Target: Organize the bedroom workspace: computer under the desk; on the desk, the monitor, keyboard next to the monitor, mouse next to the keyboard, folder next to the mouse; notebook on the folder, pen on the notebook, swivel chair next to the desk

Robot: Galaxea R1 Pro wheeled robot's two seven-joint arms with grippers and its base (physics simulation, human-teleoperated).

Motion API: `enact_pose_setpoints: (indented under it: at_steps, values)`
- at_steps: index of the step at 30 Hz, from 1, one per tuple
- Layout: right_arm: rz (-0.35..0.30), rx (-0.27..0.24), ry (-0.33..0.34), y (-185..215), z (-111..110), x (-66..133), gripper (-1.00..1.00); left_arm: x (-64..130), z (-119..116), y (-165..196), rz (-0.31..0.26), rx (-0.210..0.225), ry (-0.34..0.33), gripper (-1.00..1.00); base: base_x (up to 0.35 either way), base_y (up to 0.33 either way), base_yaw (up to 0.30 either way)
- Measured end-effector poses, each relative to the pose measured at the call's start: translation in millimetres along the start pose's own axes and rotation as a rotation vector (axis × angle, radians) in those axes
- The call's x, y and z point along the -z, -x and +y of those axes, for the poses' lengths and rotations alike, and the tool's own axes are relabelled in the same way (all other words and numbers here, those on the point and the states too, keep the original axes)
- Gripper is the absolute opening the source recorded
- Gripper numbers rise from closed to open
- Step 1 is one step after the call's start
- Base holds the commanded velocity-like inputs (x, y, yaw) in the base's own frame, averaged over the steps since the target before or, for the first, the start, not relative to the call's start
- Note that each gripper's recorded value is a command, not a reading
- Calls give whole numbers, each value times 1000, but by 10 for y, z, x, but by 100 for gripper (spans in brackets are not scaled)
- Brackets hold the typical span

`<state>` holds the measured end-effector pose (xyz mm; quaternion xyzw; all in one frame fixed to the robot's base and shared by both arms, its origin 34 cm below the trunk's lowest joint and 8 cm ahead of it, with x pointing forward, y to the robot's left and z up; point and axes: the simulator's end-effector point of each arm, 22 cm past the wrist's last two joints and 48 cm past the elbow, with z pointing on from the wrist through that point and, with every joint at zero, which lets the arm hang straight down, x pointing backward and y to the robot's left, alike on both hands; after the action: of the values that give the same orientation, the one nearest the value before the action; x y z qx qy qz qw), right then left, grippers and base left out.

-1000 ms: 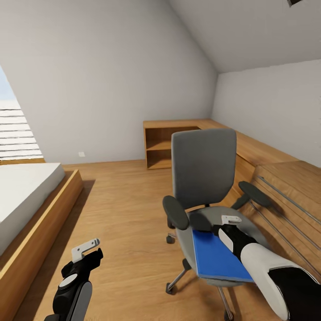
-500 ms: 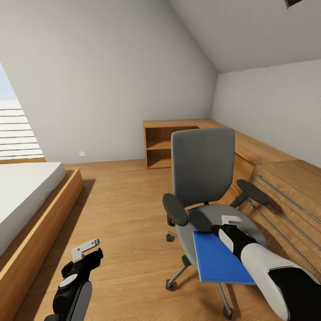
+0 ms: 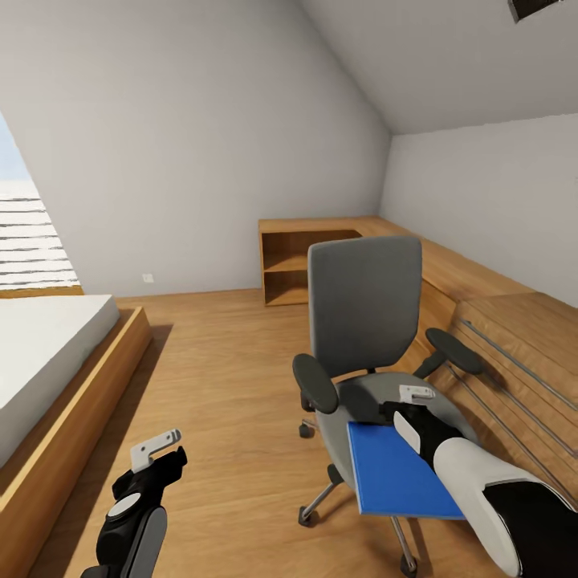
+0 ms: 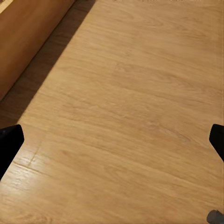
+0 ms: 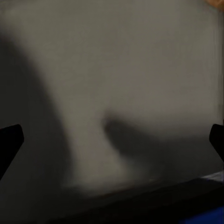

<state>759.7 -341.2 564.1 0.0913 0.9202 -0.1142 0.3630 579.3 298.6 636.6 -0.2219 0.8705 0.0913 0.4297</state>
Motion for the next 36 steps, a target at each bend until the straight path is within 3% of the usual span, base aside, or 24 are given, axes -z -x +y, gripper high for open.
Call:
enact_pose_setpoints:
  at_steps: [11, 16, 17, 25, 28, 29, 36]
  values:
    - [-13, -5, 5, 236, -9, 142, 100, 114, -35, 193, 0, 0, -2, 100, 0, 0, 0]
    - [-82, -28, 11, 713, -94, 268, 100, 165, -45, 278, 1, 0, -3, 100, 0, 0, 0]
    - [-99, -48, 17, 862, -186, 324, 100, 165, -45, 276, 2, -1, -3, 100, 0, 0, 0]
    - [-138, -151, 124, 862, -241, 829, 100, 163, -39, 283, -1, 1, -1, 100, 0, 0, 0]
    - [-156, -226, 147, 865, -374, 1080, 100, 163, -39, 283, -1, 1, -1, 100, 0, 0, 0]
    - [-188, -289, 183, 838, -450, 1375, 100, 164, -39, 284, -1, 2, -1, 100, 0, 0, 0]
    - [-196, -370, 274, 823, -327, 1609, 100, 163, -37, 283, -1, 2, 0, 100, 0, 0, 0]
